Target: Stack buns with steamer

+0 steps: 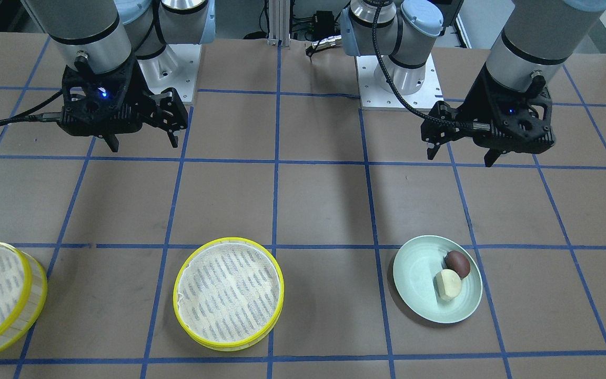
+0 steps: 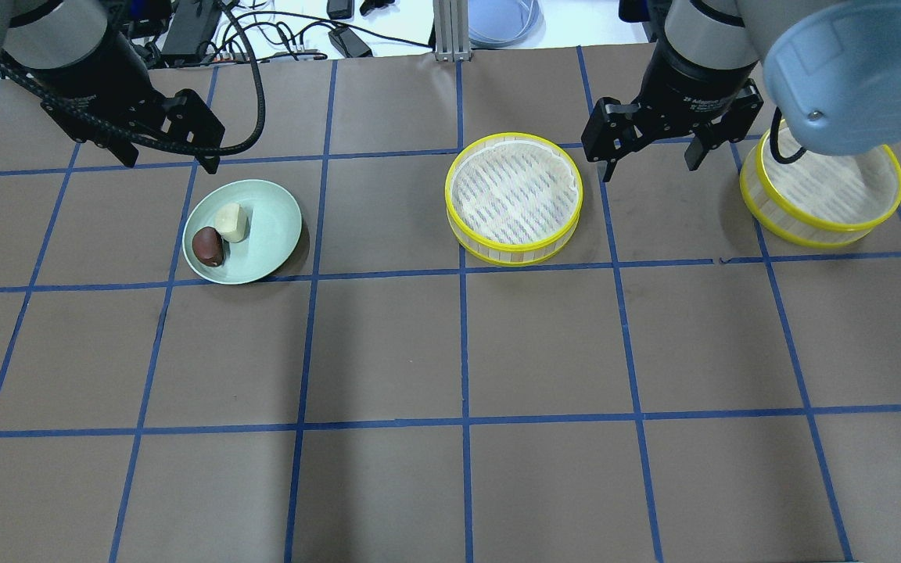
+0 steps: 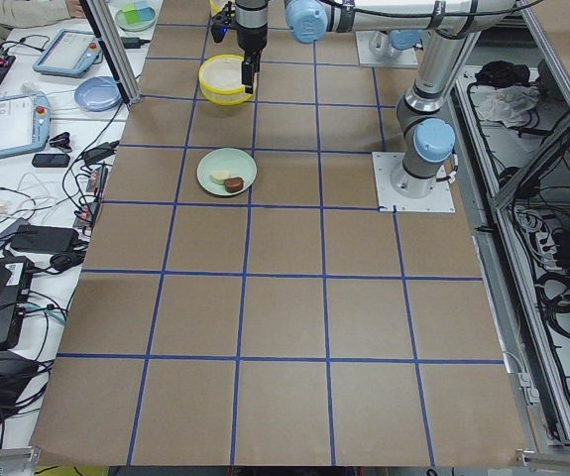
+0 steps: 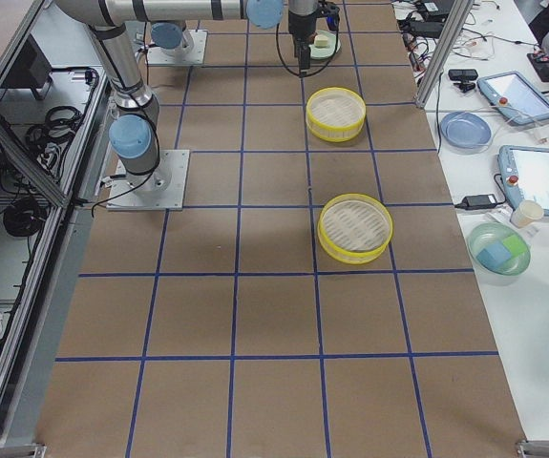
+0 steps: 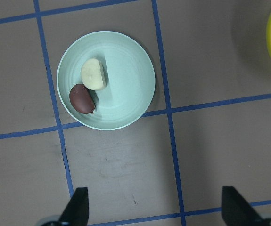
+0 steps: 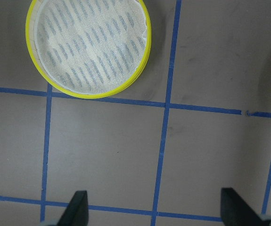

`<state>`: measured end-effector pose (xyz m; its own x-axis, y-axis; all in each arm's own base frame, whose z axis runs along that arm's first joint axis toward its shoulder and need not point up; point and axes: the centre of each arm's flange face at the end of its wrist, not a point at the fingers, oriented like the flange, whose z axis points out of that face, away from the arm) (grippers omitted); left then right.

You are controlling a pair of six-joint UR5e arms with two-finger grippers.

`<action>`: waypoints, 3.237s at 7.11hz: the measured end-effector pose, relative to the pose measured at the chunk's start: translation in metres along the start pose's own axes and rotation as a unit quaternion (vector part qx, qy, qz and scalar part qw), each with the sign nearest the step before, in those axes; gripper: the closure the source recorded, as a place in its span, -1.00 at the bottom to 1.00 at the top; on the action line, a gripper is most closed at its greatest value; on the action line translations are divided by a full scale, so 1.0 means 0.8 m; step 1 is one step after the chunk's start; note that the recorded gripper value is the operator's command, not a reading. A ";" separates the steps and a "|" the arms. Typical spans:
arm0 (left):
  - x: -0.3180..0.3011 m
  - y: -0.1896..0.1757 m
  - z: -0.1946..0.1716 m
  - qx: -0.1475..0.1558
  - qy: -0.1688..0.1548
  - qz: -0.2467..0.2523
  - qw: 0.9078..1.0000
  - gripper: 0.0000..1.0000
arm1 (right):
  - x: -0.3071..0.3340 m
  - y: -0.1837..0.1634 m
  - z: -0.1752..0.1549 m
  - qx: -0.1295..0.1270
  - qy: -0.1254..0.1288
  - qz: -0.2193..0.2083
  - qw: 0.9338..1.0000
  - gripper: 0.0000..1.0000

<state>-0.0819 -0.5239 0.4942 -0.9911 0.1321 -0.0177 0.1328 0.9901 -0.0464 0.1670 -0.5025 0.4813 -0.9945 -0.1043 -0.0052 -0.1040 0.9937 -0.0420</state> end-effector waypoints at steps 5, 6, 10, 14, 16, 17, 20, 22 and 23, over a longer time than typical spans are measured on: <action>-0.001 -0.001 0.002 -0.001 0.001 -0.001 1.000 -1.00 | 0.138 -0.028 0.014 -0.003 0.003 0.043 0.999 -1.00; -0.001 -0.001 0.003 -0.002 0.001 -0.001 1.000 -1.00 | 0.178 -0.039 0.025 0.000 0.009 0.046 0.999 -1.00; -0.001 0.000 0.002 -0.003 0.002 -0.002 1.000 -1.00 | 0.291 -0.066 0.057 0.028 0.038 0.082 0.995 -1.00; -0.001 0.001 0.002 -0.004 0.001 -0.002 1.000 -1.00 | 0.383 -0.080 0.104 0.042 0.042 0.103 0.993 -1.00; -0.010 -0.009 0.019 -0.006 -0.001 -0.006 1.000 -1.00 | 0.420 -0.085 0.123 0.054 0.050 0.105 0.992 -1.00; -0.026 -0.019 0.046 -0.001 -0.006 -0.013 1.000 -1.00 | 0.440 -0.088 0.139 0.057 0.054 0.107 0.991 -1.00; -0.071 -0.040 0.131 0.023 -0.017 0.013 1.000 -1.00 | 0.504 -0.096 0.190 0.086 0.052 0.062 0.993 -1.00; -0.098 -0.060 0.180 0.016 -0.019 0.012 1.000 -1.00 | 0.550 -0.091 0.227 0.093 0.028 0.014 0.995 -1.00; -0.111 -0.071 0.215 0.007 -0.016 0.012 1.000 -1.00 | 0.572 -0.090 0.243 0.089 0.024 -0.013 0.996 -1.00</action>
<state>0.0003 -0.5998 0.3267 -0.9868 0.1539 -0.0510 0.1568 0.9859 -0.0590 -0.2784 -0.6296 0.2875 -0.9912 -0.1241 0.0460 -0.1312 0.9673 -0.2173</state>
